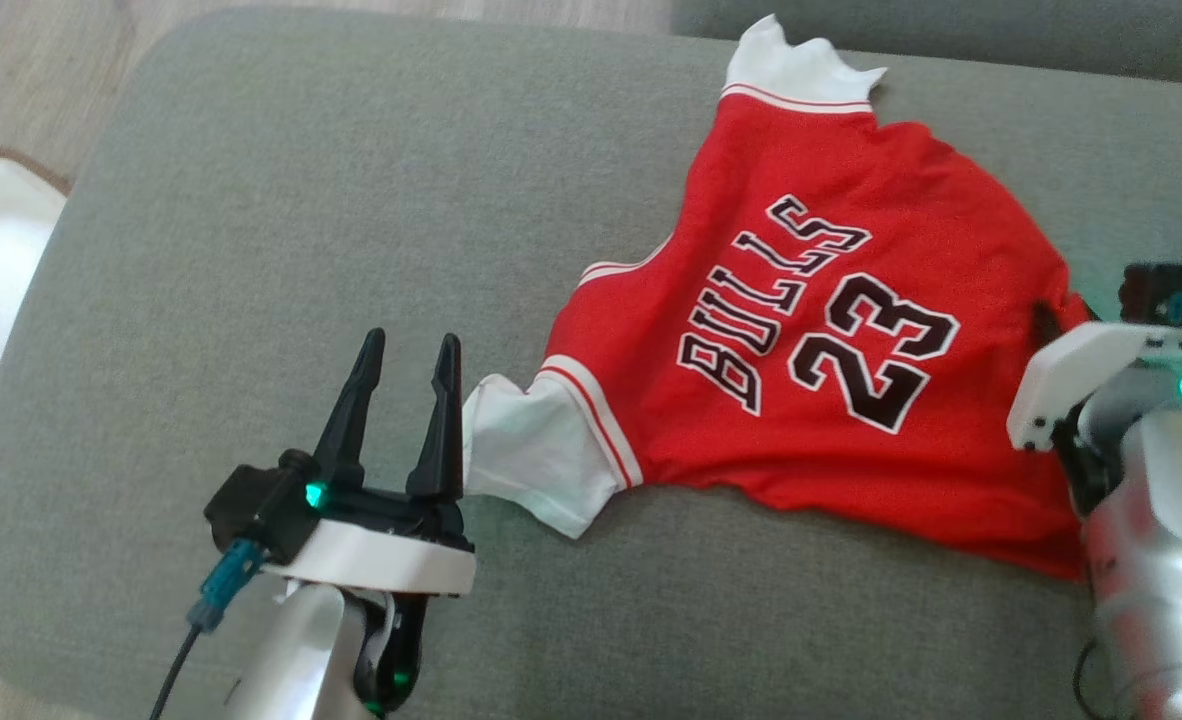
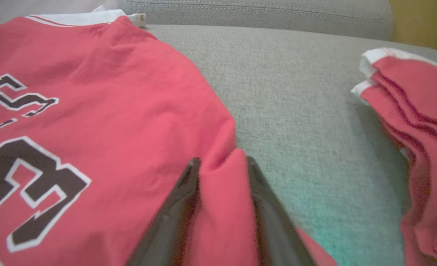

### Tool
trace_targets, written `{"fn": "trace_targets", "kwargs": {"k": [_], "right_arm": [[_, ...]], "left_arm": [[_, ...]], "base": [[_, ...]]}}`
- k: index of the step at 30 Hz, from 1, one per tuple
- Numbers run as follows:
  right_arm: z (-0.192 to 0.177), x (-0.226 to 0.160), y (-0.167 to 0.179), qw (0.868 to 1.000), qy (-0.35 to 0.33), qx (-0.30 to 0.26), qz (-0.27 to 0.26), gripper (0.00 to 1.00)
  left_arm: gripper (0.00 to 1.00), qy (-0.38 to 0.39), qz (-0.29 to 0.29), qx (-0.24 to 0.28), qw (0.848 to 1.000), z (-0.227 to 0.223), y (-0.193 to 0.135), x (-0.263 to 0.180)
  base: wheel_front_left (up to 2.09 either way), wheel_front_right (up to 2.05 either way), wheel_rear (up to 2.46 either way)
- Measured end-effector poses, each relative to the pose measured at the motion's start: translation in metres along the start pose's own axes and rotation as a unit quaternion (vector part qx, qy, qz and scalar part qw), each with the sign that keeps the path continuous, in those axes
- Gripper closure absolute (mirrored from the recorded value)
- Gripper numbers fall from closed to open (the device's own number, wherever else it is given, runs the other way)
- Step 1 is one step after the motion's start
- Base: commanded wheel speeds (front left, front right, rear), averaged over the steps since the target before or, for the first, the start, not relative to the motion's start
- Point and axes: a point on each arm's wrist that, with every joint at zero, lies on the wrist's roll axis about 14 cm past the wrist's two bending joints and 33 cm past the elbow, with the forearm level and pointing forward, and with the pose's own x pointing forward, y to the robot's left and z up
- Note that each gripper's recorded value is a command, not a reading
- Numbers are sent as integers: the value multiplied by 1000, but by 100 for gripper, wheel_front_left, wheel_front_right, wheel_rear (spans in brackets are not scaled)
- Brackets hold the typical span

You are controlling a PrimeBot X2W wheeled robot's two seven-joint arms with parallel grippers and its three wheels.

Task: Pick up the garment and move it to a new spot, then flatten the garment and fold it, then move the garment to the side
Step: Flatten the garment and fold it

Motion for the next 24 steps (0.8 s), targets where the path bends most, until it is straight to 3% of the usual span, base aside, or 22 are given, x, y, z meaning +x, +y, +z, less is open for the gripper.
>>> {"fn": "trace_targets", "kwargs": {"k": [4, 8, 17, 18, 19, 24], "right_arm": [[18, 10, -1, 1000, -17, -15, 0, 100], [59, 20, -16, 996, -59, -67, -18, 100], [158, 33, -44, 974, -151, -153, -64, 100], [161, 36, -42, 974, -151, -154, -64, 45], [161, 40, -40, 975, -147, -153, -61, 0], [140, 55, -31, 979, -114, -161, -47, 0]], "left_arm": [[0, 2, 9, -3, 1000, -1, 6, 1], [0, 1, 16, -1, 1000, 1, 11, 2], [0, 9, 28, -3, 1000, -4, 19, 0], [0, 9, 30, -2, 1000, -4, 20, 0], [0, 10, 33, -3, 999, -4, 22, 0], [0, 9, 40, -1, 999, -3, 28, 2]], "base": [[0, 0, 0], [0, 0, 0], [0, 0, 0], [0, 0, 0], [0, 0, 0], [0, 0, 0]]}}
